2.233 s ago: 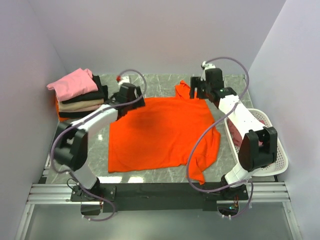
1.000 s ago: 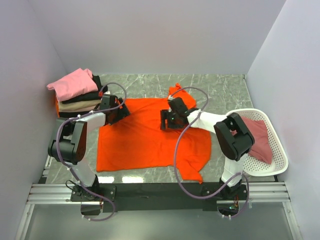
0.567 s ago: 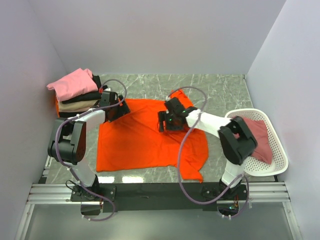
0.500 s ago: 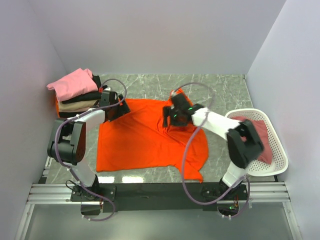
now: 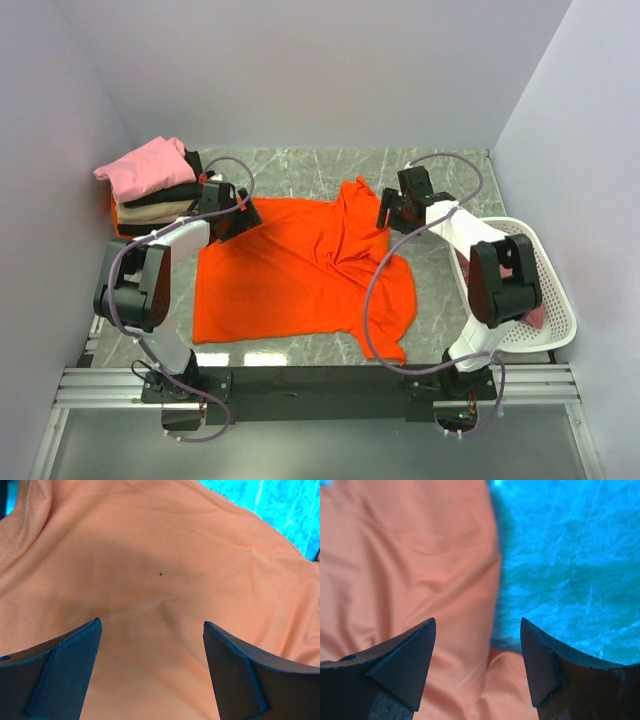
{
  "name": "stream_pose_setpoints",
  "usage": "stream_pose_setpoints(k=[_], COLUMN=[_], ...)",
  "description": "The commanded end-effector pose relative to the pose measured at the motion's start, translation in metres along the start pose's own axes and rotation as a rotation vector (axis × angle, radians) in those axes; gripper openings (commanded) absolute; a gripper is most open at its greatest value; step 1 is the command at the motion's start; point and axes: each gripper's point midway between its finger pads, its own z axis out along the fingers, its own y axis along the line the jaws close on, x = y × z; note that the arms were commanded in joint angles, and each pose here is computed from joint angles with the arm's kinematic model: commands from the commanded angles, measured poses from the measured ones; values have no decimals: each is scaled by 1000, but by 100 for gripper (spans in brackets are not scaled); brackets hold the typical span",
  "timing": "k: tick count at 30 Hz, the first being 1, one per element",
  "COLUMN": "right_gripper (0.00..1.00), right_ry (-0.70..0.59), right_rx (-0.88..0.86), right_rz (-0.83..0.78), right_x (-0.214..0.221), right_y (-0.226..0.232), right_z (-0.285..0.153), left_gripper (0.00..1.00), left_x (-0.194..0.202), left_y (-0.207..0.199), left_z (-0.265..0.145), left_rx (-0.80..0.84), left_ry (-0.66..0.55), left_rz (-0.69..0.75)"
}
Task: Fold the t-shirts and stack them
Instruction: Flatten the tshirt out
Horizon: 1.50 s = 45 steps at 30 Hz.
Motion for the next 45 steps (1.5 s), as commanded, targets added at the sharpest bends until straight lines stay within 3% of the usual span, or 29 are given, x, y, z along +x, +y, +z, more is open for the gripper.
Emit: stream_pose_setpoints(k=[1, 13, 18, 23, 24, 39, 43, 45], right_gripper=[74, 62, 43, 2, 0, 0, 43, 48], right_ry=[0, 96, 113, 103, 82, 49, 20, -25], right_rx=[-13, -12, 12, 79, 87, 261, 274, 280], right_rz=[-13, 15, 17, 2, -8, -67, -68, -69], right_x=[-6, 20, 21, 8, -3, -87, -95, -101], right_y=[-2, -11, -15, -23, -22, -43, -47, -48], right_z=[9, 41, 50, 51, 50, 80, 68, 50], left_gripper=[88, 88, 88, 88, 88, 88, 88, 88], left_x=[-12, -7, -5, -5, -5, 4, -4, -11], left_y=[-17, -16, -16, -19, -20, -71, -86, -93], left_z=[-15, -15, -14, -11, -10, 9, 7, -1], left_rx=[58, 60, 61, 71, 76, 185, 212, 218], left_ry=[-42, -27, -19, -12, -11, 19, 0, -28], left_rz=[31, 41, 43, 44, 47, 116, 123, 129])
